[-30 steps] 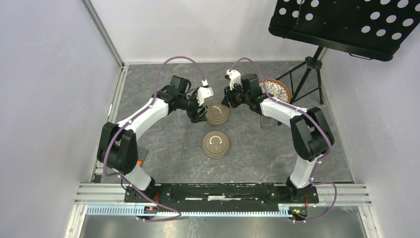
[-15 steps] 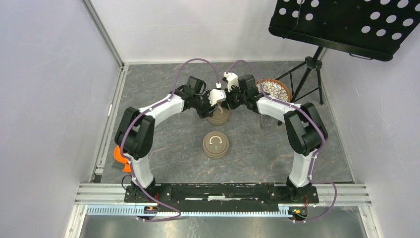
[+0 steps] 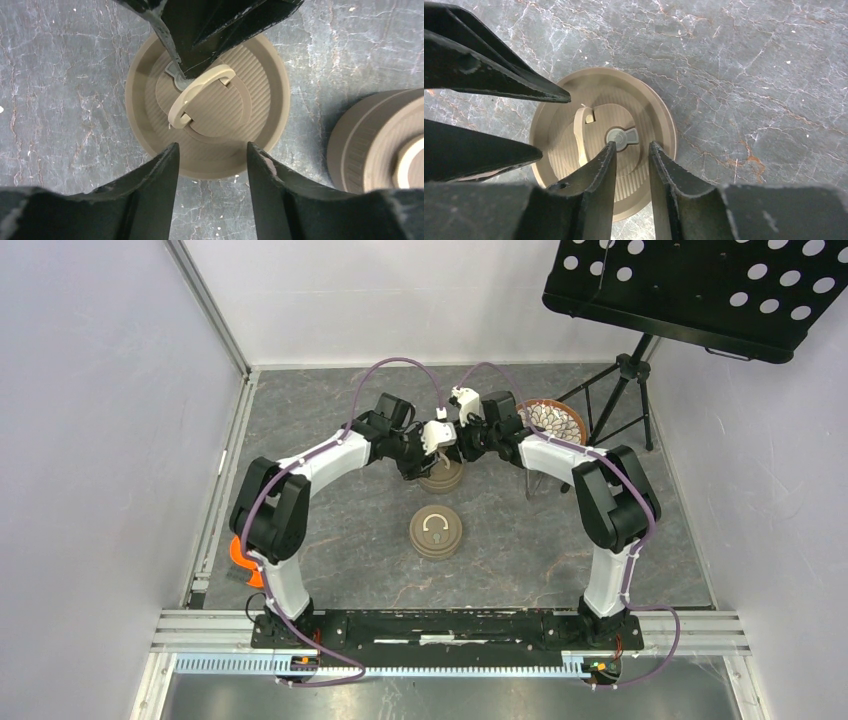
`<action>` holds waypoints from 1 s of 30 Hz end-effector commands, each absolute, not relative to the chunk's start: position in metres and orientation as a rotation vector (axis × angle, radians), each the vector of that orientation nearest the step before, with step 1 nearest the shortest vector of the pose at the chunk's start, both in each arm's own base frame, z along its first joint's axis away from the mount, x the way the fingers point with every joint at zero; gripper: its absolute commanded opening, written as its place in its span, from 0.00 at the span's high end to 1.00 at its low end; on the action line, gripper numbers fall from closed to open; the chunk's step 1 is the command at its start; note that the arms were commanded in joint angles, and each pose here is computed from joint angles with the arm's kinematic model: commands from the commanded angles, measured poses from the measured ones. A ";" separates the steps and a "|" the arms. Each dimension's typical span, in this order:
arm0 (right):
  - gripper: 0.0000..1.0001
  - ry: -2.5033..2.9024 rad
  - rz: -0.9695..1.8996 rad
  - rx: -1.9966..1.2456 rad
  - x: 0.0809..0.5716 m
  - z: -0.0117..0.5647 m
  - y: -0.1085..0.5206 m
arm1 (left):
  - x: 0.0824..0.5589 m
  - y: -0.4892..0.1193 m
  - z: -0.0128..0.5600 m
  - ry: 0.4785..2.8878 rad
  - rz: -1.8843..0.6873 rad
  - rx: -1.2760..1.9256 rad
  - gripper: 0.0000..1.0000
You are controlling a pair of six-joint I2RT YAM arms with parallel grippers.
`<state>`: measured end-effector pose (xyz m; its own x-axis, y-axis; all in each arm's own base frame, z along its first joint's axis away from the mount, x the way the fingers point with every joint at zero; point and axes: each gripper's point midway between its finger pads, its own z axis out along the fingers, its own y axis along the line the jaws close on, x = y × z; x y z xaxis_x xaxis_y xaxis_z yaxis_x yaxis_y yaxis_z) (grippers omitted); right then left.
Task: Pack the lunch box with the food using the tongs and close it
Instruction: Adjust the packing box at the center of the board.
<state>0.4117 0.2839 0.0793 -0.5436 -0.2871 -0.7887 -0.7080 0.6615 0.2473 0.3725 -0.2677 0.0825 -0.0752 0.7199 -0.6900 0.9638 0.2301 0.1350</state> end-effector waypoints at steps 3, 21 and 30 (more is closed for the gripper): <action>0.59 2.026 0.754 -0.777 0.413 0.117 0.287 | 0.366 -0.282 0.142 1.710 -0.566 1.464 0.35; 0.49 2.000 0.701 -0.861 0.404 0.117 0.284 | 0.396 -0.288 0.181 1.655 -0.680 1.174 0.54; 0.42 2.053 0.733 -0.889 0.389 0.104 0.286 | 0.409 -0.293 0.154 1.701 -0.674 1.172 0.60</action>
<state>0.3974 0.2827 0.0974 -0.4855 -0.3295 -0.8098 -0.7593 0.6179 0.2038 0.3979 -0.2827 0.1424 -0.1381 0.4399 -0.8874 0.9180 0.3932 0.0521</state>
